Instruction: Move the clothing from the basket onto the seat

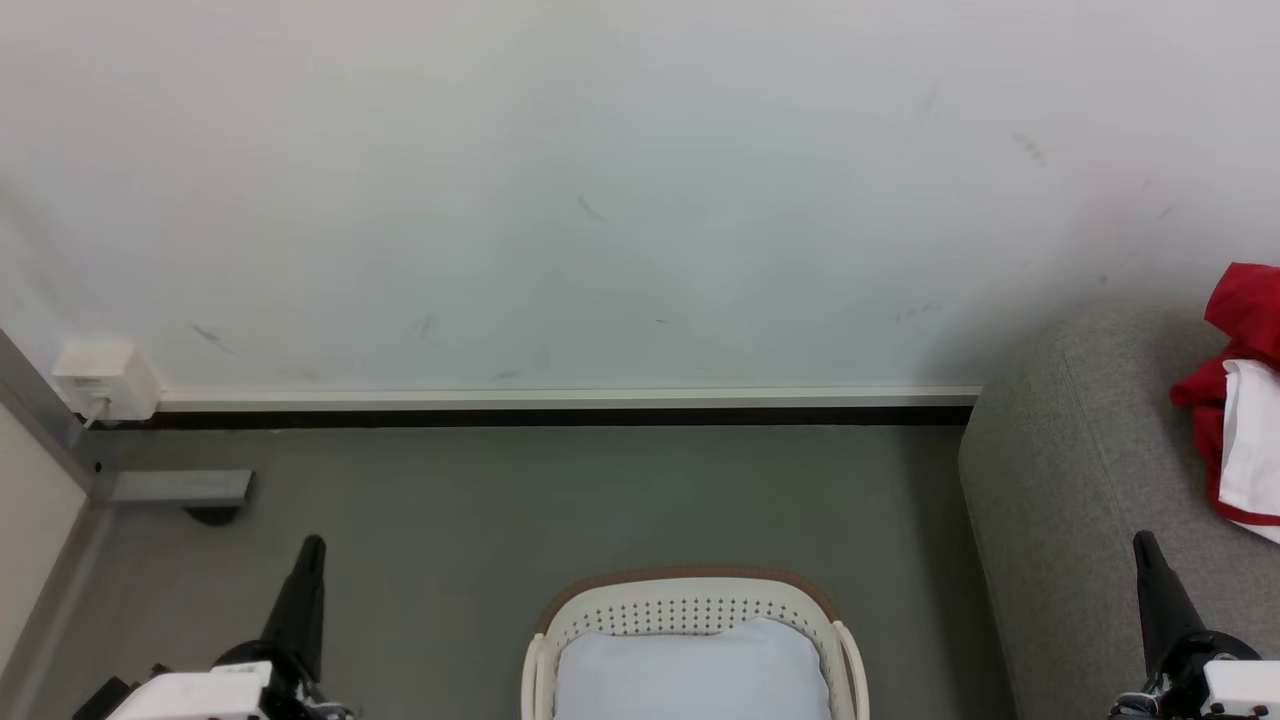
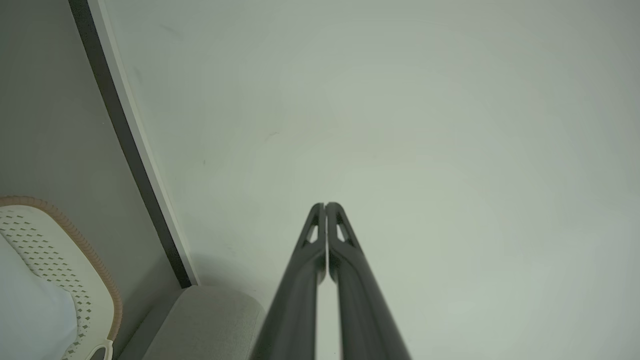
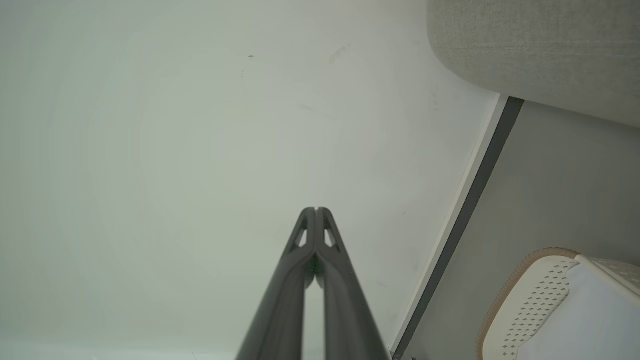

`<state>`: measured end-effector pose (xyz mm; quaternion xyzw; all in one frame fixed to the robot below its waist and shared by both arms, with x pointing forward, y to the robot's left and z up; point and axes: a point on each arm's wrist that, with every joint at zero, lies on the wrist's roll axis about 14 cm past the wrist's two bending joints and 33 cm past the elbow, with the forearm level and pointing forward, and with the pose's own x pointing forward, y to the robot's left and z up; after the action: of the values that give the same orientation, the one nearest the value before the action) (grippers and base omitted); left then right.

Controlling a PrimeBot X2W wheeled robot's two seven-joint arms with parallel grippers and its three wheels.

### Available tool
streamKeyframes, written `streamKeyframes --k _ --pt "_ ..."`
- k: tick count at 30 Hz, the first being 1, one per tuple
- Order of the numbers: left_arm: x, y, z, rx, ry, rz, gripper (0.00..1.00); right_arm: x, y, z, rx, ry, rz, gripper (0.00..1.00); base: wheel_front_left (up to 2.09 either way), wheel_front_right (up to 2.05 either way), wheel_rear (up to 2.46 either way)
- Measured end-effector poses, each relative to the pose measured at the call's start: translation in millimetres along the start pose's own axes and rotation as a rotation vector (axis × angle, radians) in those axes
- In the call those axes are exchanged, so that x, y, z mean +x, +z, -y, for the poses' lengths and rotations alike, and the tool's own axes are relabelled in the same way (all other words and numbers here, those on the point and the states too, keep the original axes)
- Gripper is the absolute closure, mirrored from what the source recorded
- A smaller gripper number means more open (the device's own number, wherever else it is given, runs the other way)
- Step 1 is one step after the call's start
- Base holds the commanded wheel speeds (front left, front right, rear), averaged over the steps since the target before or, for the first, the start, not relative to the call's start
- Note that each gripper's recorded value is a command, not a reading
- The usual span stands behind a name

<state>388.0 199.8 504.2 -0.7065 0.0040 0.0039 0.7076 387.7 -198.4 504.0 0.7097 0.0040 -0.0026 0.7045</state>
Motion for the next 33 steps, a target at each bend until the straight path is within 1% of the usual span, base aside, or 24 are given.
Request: streamKeyframes --k 33 --pt "0.0 0.0 0.2 0.000 0.000 0.000 1.00 0.0 0.0 -0.1 0.000 0.000 0.000 1.00 0.00 0.00 0.00"
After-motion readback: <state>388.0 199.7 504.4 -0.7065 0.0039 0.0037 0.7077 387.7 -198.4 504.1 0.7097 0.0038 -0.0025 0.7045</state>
